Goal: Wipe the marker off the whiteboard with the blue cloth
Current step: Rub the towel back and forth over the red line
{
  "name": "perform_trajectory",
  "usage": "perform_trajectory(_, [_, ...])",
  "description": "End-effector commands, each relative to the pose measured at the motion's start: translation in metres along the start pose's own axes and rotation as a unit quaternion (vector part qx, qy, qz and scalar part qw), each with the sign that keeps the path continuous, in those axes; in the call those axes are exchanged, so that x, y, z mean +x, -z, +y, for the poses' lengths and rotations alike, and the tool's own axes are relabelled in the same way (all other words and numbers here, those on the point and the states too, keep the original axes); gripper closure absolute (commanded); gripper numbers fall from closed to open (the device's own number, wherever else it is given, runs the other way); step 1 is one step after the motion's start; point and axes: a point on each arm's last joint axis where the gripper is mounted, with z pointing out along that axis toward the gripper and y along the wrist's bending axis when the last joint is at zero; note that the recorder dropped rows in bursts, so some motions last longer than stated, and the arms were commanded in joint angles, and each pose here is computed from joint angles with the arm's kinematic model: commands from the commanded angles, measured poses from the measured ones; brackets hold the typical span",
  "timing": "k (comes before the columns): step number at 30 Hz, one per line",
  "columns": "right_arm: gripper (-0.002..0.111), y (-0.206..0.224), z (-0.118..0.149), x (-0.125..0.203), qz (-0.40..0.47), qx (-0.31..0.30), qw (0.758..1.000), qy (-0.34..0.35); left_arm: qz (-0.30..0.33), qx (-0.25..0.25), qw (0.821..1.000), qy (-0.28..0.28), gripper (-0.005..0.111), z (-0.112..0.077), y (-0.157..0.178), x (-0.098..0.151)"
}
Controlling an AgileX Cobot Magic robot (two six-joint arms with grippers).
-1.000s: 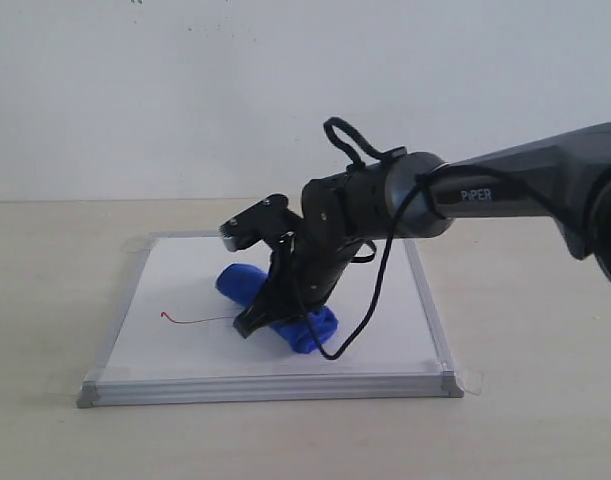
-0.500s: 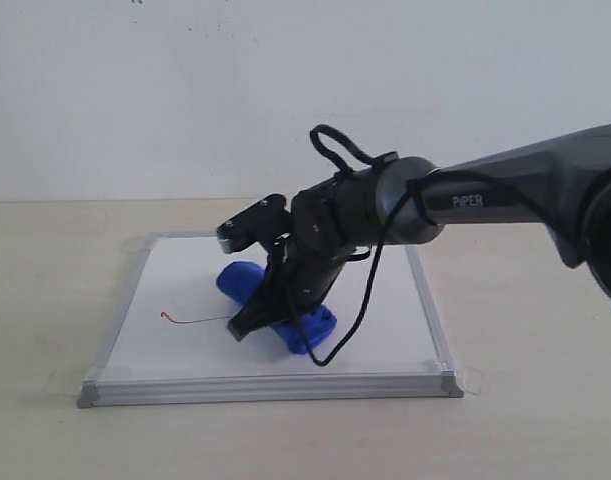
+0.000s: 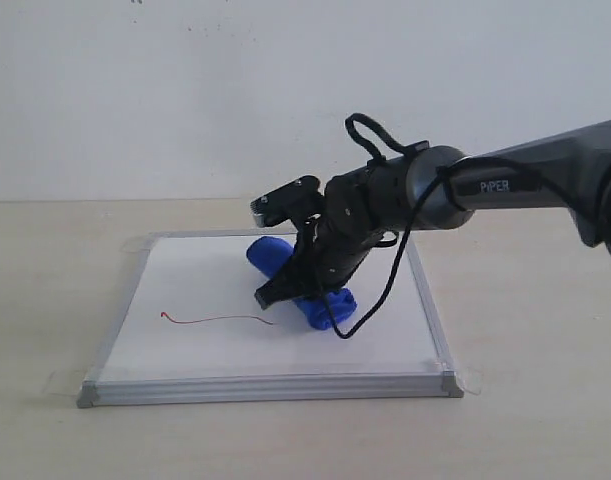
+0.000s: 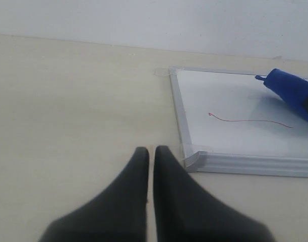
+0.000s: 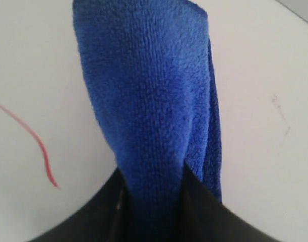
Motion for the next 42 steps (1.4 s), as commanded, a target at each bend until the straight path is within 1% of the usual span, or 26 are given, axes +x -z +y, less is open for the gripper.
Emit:
perform_trajectory(1, [0.108, 0.002, 0.000, -0.005, -0.004, 0.001, 1.000, -0.019, -0.002, 0.004, 1.000, 0.008, 0.103, -0.001, 0.000, -0.001])
perform_trajectory(3, [0.108, -0.006, 0.019, 0.000, 0.010, -0.012, 1.000, -0.004, -0.002, 0.004, 1.000, 0.008, 0.103, -0.001, 0.000, -0.001])
perform_trajectory(6, [0.108, -0.017, 0.047, -0.001, 0.034, -0.032, 0.998, 0.043, -0.002, 0.004, 1.000, 0.008, 0.103, -0.001, 0.000, -0.001])
perform_trajectory(7, [0.108, -0.016, 0.052, -0.007, 0.030, -0.036, 0.998, 0.044, -0.002, 0.004, 1.000, 0.008, 0.103, -0.001, 0.000, -0.001])
perform_trajectory(8, [0.108, -0.010, 0.056, -0.020, 0.013, -0.040, 0.998, 0.042, -0.002, 0.004, 1.000, 0.008, 0.103, -0.001, 0.000, -0.001])
perform_trajectory(10, [0.108, -0.002, 0.059, -0.033, 0.005, -0.047, 0.998, 0.034, -0.002, 0.004, 1.000, 0.008, 0.103, -0.001, 0.000, -0.001])
perform_trajectory(12, [0.108, 0.002, 0.060, -0.037, 0.005, -0.050, 0.998, 0.041, -0.002, 0.004, 1.000, 0.008, 0.103, -0.001, 0.000, -0.001])
perform_trajectory(14, [0.108, 0.002, 0.056, -0.036, 0.009, -0.045, 0.998, 0.043, -0.002, 0.004, 1.000, 0.008, 0.103, -0.001, 0.000, -0.001])
perform_trajectory(16, [0.108, -0.003, 0.046, -0.032, 0.025, -0.037, 0.998, 0.040, -0.002, 0.004, 1.000, 0.008, 0.103, -0.001, 0.000, -0.001])
perform_trajectory(19, [0.108, -0.012, 0.024, -0.021, 0.063, -0.005, 0.997, 0.045, -0.002, 0.004, 1.000, 0.008, 0.103, -0.001, 0.000, -0.001])
perform_trajectory(22, [0.108, -0.019, 0.000, -0.010, 0.100, 0.045, 0.994, 0.022, -0.002, 0.004, 1.000, 0.008, 0.103, -0.001, 0.000, -0.001])
perform_trajectory(24, [0.108, -0.021, -0.012, -0.006, 0.112, 0.079, 0.991, -0.002, -0.002, 0.004, 1.000, 0.008, 0.103, -0.001, 0.000, -0.001])
perform_trajectory(26, [0.108, -0.021, -0.011, -0.006, 0.111, 0.076, 0.991, -0.009, -0.002, 0.004, 1.000, 0.008, 0.103, -0.001, 0.000, -0.001])
perform_trajectory(28, [0.108, -0.021, -0.002, -0.009, 0.103, 0.058, 0.993, -0.008, -0.002, 0.004, 1.000, 0.008, 0.103, -0.001, 0.000, -0.001])
perform_trajectory(33, [0.108, -0.020, 0.047, -0.020, 0.062, -0.014, 0.998, 0.023, -0.002, 0.004, 1.000, 0.008, 0.103, -0.001, 0.000, -0.001])
perform_trajectory(37, [0.108, -0.017, 0.084, -0.023, 0.044, -0.080, 0.995, 0.035, -0.002, 0.004, 1.000, 0.008, 0.103, -0.001, 0.000, -0.001])
perform_trajectory(39, [0.108, -0.016, 0.093, -0.022, 0.044, -0.097, 0.993, 0.051, -0.002, 0.004, 1.000, 0.008, 0.103, -0.001, 0.000, -0.001])
perform_trajectory(41, [0.108, -0.016, 0.093, -0.021, 0.047, -0.098, 0.992, 0.055, -0.002, 0.004, 1.000, 0.008, 0.103, -0.001, 0.000, -0.001])
perform_trajectory(42, [0.108, -0.017, 0.089, -0.021, 0.048, -0.094, 0.993, 0.056, -0.002, 0.004, 1.000, 0.008, 0.103, -0.001, 0.000, -0.001])
